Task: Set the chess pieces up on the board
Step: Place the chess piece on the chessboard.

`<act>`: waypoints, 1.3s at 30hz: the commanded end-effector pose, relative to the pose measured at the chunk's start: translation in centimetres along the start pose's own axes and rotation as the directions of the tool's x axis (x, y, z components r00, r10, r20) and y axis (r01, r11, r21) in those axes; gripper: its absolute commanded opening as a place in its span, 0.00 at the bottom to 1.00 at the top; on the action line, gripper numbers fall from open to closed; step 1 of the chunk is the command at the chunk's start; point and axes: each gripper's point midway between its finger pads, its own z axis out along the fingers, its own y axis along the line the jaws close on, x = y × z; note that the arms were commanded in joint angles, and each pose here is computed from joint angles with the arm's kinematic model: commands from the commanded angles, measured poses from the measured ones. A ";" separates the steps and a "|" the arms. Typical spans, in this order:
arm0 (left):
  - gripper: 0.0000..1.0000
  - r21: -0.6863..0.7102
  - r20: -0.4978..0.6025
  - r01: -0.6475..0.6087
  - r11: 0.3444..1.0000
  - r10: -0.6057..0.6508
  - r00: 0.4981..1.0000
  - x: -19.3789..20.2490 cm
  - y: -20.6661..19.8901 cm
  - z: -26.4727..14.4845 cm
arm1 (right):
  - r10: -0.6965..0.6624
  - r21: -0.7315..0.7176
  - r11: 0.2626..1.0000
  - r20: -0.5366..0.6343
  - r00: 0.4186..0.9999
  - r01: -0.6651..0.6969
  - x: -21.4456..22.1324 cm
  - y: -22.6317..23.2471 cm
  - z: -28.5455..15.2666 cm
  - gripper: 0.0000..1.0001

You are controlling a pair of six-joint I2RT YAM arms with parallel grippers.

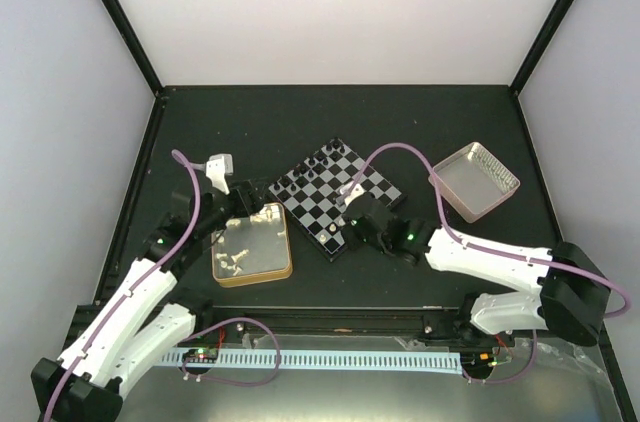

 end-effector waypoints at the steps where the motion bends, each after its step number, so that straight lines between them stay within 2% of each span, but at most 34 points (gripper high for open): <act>1: 0.77 -0.092 0.052 0.033 0.995 -0.028 0.998 -0.9 1.7 -0.6 | -0.033 0.068 0.997 0.057 0.998 0.030 -0.3 0.0 0.6 0.02; 14: 0.77 -0.118 0.032 0.057 0.991 -0.054 0.998 -0.2 2.5 -0.2 | -0.033 0.025 0.999 0.055 0.998 0.032 1.2 1.8 2.4 0.02; 27: 0.77 -0.110 0.011 0.065 0.992 -0.064 0.998 0.2 2.4 0.2 | 0.040 0.031 0.999 0.019 0.999 -0.041 1.7 1.3 3.0 0.01; 32: 0.77 -0.108 0.007 0.066 0.992 -0.066 0.998 0.2 2.4 0.3 | 0.124 0.040 0.991 0.052 0.991 -0.126 -0.2 -0.6 2.2 0.01; 39: 0.77 -0.107 0.002 0.069 0.992 -0.069 0.998 0.3 2.4 0.4 | 0.255 0.172 0.950 0.054 0.965 -0.261 0.3 -6.4 2.4 0.01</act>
